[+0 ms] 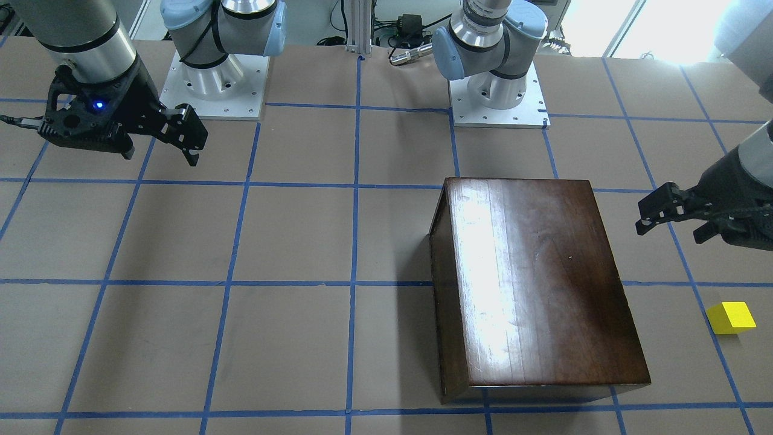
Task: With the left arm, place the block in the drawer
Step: 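Move the left gripper down beside the cabinet to the white drawer handle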
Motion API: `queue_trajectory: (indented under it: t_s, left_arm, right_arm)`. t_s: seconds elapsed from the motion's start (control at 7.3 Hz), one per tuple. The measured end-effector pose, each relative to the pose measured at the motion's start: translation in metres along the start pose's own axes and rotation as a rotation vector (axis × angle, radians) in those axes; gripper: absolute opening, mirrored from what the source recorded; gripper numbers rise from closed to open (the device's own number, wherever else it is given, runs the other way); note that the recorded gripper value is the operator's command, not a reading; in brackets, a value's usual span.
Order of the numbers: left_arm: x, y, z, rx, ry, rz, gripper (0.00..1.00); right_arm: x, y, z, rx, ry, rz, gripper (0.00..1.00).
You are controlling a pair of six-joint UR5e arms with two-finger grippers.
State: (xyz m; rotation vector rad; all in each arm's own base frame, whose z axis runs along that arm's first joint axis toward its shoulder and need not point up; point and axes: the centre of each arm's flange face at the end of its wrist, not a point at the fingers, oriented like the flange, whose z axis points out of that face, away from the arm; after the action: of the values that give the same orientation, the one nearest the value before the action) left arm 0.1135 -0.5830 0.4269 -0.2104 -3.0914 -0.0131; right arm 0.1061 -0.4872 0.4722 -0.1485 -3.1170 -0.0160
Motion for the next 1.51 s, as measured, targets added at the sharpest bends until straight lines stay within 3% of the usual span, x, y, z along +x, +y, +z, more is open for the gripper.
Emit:
queue_trajectory:
  t_s: [0.27, 0.55, 1.1, 1.51]
  left_arm:
    - [-0.036, -0.004, 0.024, 0.010, 0.044, 0.001, 1.00]
    - [-0.062, -0.009, 0.050, 0.031, 0.129, -0.037, 1.00]
    - [-0.072, -0.024, 0.091, 0.043, 0.238, -0.061, 1.00]
    - [-0.076, -0.030, 0.114, 0.021, 0.274, -0.074, 1.00]
  right_arm:
    - [0.000, 0.000, 0.000, 0.000, 0.000, 0.000, 1.00]
    - [0.000, 0.000, 0.000, 0.000, 0.000, 0.000, 1.00]
    - [0.000, 0.000, 0.000, 0.000, -0.001, 0.000, 1.00]
    - [0.000, 0.000, 0.000, 0.000, -0.001, 0.000, 1.00]
